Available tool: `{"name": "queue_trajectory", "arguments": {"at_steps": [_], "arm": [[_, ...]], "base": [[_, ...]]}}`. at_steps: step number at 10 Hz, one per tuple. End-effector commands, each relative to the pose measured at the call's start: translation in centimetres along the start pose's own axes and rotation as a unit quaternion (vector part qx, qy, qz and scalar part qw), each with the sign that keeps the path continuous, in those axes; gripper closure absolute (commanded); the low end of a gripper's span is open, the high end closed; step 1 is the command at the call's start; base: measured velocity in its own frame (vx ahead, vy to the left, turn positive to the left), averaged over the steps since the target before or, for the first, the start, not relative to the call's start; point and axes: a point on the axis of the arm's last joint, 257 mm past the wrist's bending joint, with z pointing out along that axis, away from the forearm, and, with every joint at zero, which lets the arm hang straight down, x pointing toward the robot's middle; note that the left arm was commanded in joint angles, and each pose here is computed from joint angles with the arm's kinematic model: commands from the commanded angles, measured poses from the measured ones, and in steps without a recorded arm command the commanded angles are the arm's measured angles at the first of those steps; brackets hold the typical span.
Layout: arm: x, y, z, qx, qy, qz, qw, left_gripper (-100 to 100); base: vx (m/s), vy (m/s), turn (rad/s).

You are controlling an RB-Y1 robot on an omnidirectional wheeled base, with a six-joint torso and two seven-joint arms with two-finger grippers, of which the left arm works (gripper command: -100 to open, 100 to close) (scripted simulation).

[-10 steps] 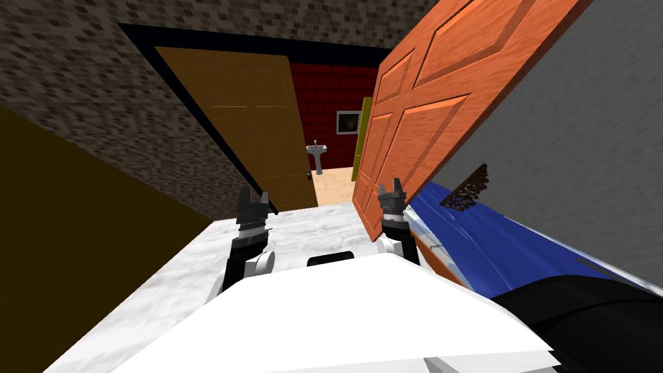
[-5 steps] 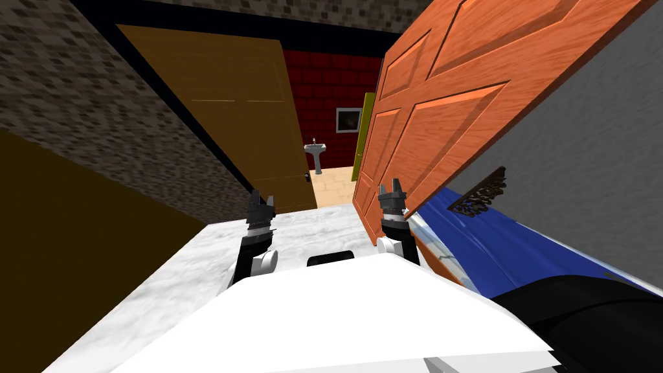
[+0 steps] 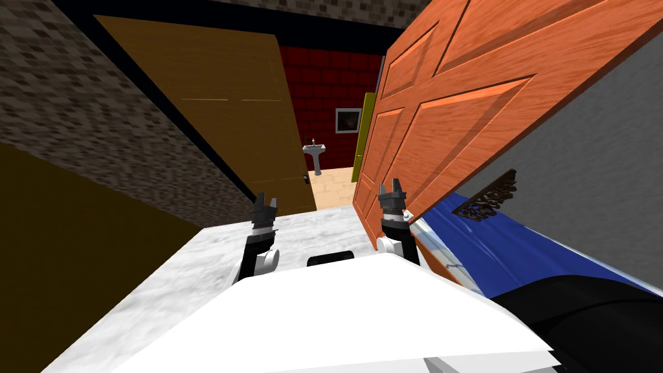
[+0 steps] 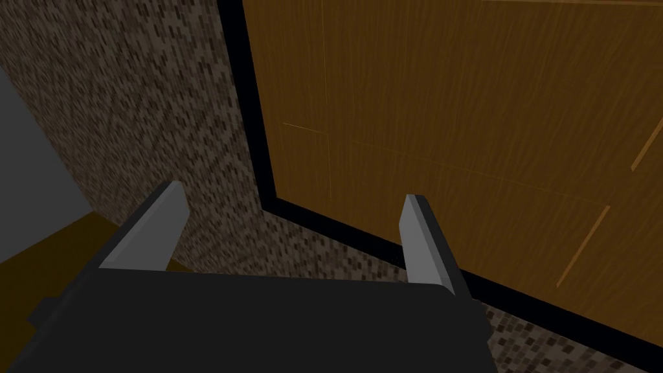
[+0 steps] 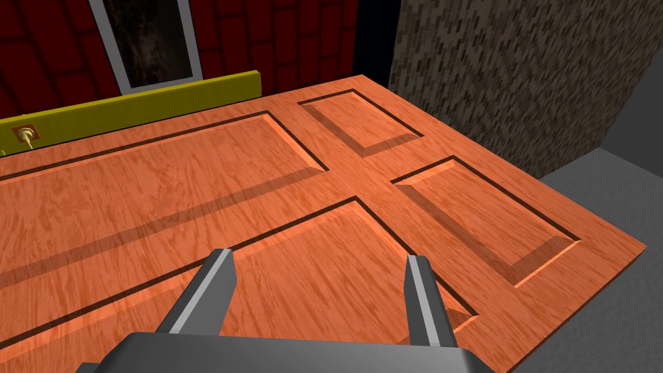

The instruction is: Pull the door open

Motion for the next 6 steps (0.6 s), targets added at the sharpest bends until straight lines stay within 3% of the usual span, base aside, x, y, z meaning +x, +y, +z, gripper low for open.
{"name": "queue_trajectory", "arguments": {"at_steps": [1,6], "arm": [[0.0,1.2,-0.24,-0.008,0.001,-0.002,1.0000,-100],[-0.1,4.9,-0.90,-0.035,0.004,-0.008,0.9994,-100]], "base": [[0.097,-0.009,-0.013],[0.095,-0.008,-0.014]]}}
